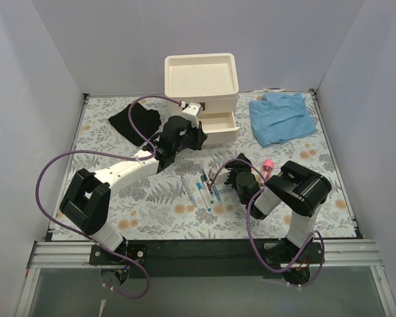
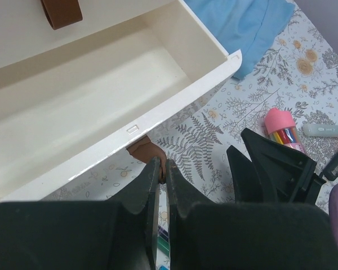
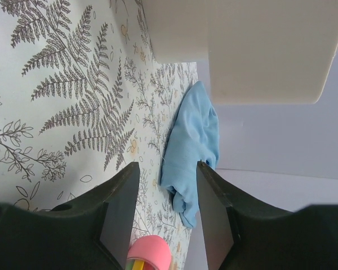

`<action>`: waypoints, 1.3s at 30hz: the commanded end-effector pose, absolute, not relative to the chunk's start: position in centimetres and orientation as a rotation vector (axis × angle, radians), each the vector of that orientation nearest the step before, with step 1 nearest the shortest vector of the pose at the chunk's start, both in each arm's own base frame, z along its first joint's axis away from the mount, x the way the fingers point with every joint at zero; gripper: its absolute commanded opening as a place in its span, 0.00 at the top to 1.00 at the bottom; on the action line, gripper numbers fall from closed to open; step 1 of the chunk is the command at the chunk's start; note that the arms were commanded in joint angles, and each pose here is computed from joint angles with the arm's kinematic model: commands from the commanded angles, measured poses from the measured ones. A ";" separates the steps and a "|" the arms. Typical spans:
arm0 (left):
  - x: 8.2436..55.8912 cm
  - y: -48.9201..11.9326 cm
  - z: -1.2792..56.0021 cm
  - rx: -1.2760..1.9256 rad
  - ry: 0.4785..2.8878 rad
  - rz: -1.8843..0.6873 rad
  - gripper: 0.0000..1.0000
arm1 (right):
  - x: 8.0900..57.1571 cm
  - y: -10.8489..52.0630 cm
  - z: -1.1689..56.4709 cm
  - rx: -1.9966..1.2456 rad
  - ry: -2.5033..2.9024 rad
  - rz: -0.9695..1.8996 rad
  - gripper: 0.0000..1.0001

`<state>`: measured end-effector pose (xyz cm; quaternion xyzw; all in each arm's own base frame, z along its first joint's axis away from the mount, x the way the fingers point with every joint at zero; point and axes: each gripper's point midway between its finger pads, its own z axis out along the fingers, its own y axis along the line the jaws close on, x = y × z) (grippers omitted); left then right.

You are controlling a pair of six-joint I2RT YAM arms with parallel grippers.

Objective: Sort the stationery into containers
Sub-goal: Pick up the pen from the center of the board.

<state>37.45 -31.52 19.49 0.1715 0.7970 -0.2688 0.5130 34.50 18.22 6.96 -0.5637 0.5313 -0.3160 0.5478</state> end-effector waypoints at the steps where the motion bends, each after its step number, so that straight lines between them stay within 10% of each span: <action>1: 36.4 -32.0 25.5 0.406 1.779 -0.732 1.00 | 34.1 17.7 19.9 -0.747 1.024 -0.658 0.47; 5: 36.0 -32.0 25.0 0.418 1.798 -0.736 0.98 | 34.1 17.2 20.2 -0.697 1.052 -0.648 0.49; 7: 36.2 -31.8 25.0 0.408 1.795 -0.720 0.65 | 34.3 16.6 20.1 -0.677 1.090 -0.658 0.49; 10: 36.2 -31.3 25.5 0.398 1.787 -0.701 0.43 | 34.4 16.2 19.7 -0.672 1.160 -0.645 0.53; 27: 36.6 -24.5 34.0 0.491 1.497 -0.308 0.19 | 36.9 10.8 22.2 -0.444 1.421 -0.870 0.25; 36: 39.2 -17.6 32.8 0.337 1.592 -0.184 0.16 | 44.9 15.4 27.3 -0.468 1.897 -0.234 0.22; 39: 39.5 -15.2 32.2 0.277 1.604 -0.140 0.15 | 43.5 14.1 26.5 -0.566 2.033 -0.004 0.03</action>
